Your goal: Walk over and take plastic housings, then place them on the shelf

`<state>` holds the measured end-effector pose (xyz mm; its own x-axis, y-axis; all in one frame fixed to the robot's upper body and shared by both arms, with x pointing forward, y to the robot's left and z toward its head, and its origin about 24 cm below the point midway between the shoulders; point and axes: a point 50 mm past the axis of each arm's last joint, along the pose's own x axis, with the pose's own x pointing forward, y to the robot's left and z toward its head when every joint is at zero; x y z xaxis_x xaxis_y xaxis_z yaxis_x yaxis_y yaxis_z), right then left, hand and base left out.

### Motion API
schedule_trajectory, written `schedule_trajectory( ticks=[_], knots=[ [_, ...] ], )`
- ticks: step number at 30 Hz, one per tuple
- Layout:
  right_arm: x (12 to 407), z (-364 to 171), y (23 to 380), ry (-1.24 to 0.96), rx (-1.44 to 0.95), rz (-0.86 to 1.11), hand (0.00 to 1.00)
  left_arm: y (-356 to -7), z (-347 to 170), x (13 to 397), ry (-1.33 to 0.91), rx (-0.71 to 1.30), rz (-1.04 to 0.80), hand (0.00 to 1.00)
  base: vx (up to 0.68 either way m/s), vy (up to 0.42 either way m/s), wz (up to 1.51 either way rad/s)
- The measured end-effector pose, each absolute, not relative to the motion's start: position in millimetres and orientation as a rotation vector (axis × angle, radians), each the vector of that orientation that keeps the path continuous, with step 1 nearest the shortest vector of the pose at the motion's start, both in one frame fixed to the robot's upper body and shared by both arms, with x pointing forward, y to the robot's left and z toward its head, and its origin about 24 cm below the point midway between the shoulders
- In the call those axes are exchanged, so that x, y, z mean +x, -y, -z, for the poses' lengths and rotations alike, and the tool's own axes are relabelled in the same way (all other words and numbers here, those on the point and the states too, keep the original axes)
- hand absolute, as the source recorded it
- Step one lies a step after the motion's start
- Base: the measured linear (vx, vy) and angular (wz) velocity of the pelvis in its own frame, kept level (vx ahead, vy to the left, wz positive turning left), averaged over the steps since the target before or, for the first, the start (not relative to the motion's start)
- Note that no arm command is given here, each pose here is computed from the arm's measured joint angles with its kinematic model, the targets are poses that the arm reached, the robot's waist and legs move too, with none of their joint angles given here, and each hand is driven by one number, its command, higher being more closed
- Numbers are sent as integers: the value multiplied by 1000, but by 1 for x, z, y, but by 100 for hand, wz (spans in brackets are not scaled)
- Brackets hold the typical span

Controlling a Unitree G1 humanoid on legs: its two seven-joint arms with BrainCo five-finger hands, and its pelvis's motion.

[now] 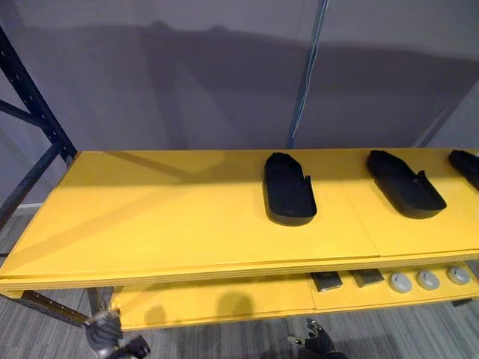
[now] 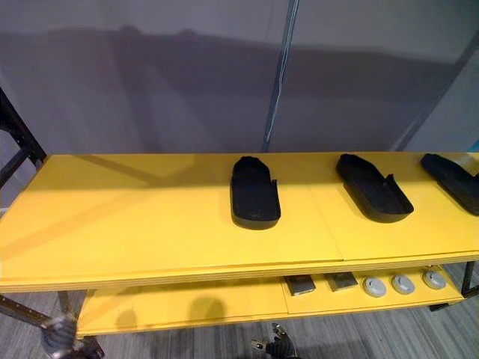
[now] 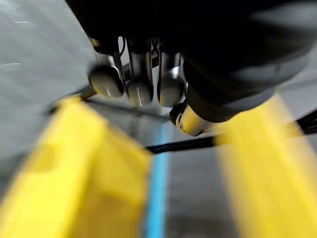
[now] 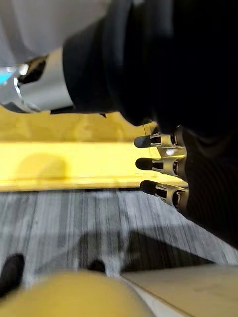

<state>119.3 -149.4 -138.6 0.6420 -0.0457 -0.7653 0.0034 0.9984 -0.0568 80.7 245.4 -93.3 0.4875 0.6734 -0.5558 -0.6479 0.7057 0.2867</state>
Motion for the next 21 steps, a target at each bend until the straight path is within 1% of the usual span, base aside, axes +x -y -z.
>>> schedule_trajectory(
  ticks=[1, 5, 9, 14, 21],
  knots=[
    [120, 138, 147, -867, -44, 27, 0, -237, 106, 76, -765, 26, -763, 0, 1, 7, -5],
    [119, 138, 147, -869, -22, 55, 0, -216, 127, 68, -894, 16, -646, 0, -11, 8, -8],
    [115, 141, 155, -892, -23, 102, 0, -207, 135, 76, -921, 15, -576, 0, -4, -4, -13],
    [114, 146, 167, -927, -53, 118, 0, -195, 141, 87, -943, 70, -444, 0, 25, 1, -14],
    [118, 147, 170, -939, -64, 128, 0, -191, 144, 93, -959, 120, -381, 0, 37, 6, -26]
  ],
)
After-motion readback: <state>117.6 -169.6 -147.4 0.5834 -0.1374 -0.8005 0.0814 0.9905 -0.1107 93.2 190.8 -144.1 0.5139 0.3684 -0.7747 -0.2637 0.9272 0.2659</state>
